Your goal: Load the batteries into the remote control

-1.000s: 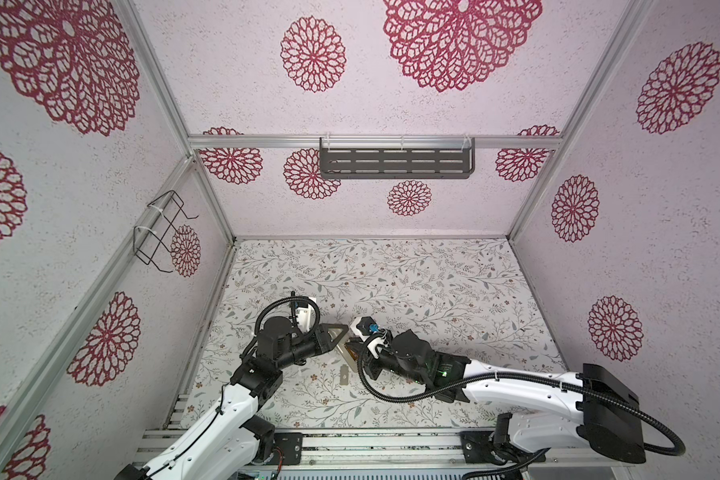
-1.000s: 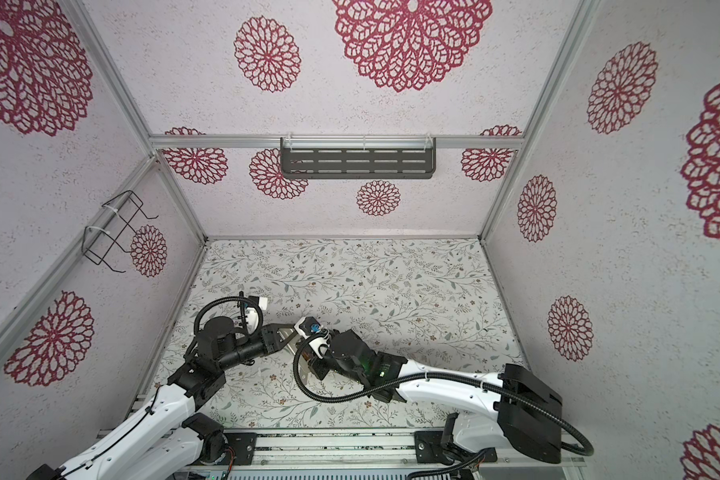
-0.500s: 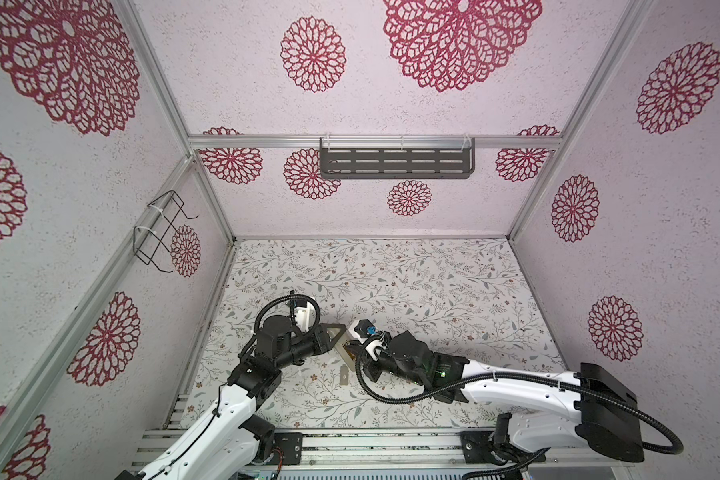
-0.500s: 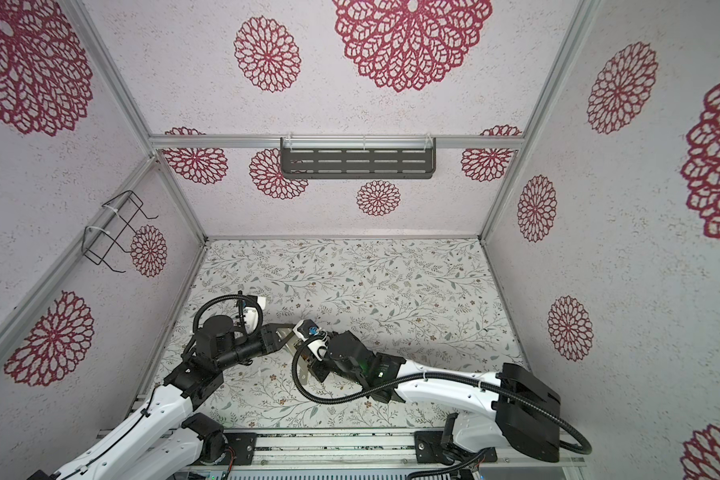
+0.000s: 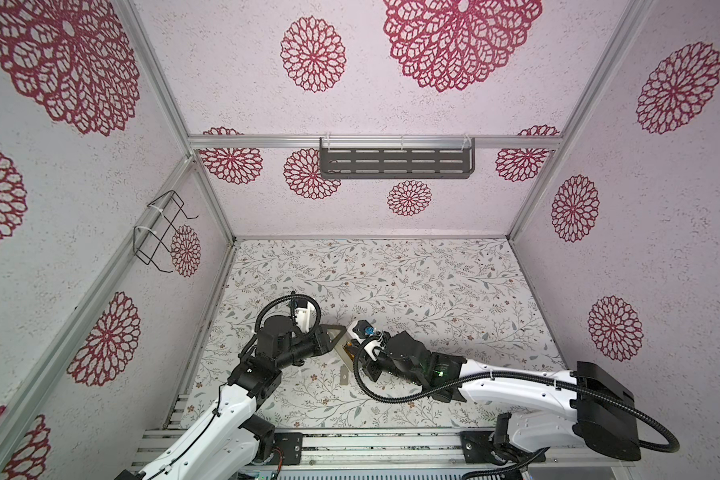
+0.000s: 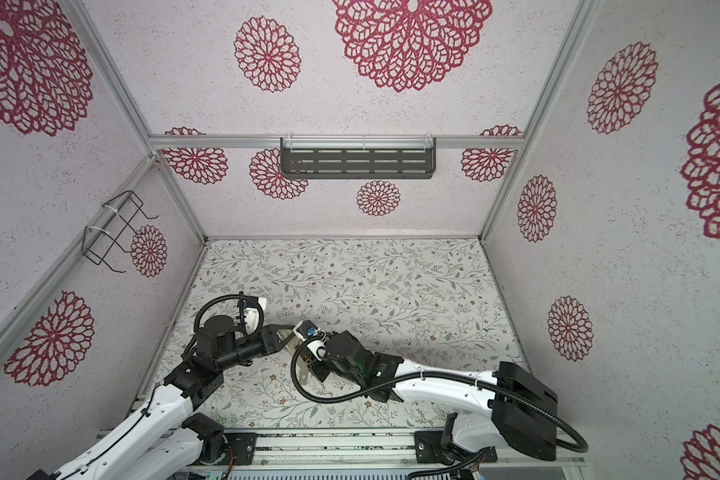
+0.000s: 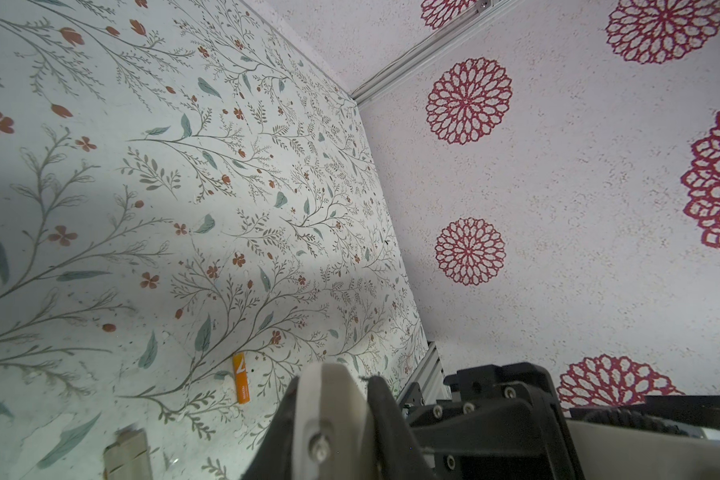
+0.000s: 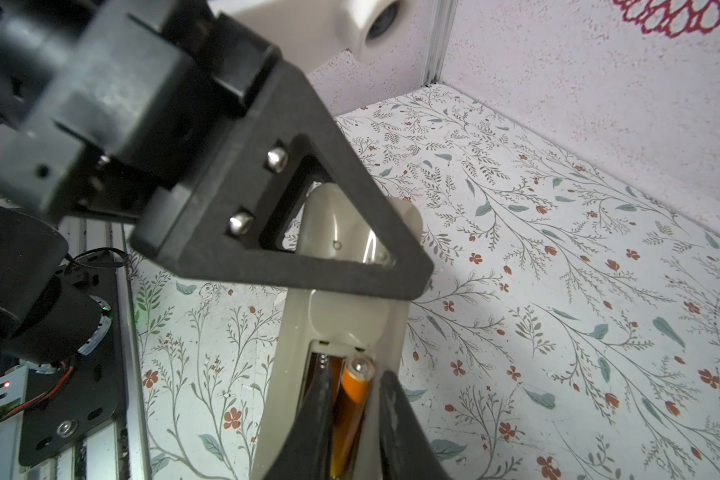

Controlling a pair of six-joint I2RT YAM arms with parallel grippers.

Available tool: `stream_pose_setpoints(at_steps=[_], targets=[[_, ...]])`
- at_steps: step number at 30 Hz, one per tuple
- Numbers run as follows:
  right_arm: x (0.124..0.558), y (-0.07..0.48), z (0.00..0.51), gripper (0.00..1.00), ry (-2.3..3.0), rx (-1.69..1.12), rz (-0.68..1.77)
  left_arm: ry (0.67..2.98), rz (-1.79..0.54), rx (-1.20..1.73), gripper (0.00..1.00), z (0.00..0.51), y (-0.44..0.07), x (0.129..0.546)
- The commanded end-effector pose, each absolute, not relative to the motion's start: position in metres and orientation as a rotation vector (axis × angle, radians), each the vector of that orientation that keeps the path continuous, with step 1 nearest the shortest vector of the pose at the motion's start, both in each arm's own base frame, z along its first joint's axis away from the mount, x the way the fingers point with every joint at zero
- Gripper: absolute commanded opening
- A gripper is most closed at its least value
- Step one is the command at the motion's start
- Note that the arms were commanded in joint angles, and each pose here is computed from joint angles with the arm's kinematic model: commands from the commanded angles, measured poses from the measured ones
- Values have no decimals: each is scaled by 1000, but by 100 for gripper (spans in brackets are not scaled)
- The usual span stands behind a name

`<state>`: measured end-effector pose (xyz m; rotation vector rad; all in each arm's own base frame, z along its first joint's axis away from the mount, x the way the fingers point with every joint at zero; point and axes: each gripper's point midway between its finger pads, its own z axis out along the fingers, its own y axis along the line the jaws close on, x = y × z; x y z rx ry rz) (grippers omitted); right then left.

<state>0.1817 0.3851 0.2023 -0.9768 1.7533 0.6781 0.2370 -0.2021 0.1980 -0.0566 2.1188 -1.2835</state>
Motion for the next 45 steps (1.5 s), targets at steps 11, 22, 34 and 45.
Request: stream_pose_setpoints(at_steps=[11, 22, 34, 45], targets=[[184, 379, 219, 32, 1722, -943, 683, 2054, -1342, 1, 0, 216, -209, 237], [184, 378, 233, 49, 1699, -941, 678, 2089, -1333, 18, 0, 207, -211, 237], [181, 356, 261, 59, 1688, -1005, 552, 2121, -1378, 148, 0, 213, -224, 227], [139, 335, 270, 55, 1616, -1370, 476, 2214, -1428, 310, 0, 206, -254, 201]])
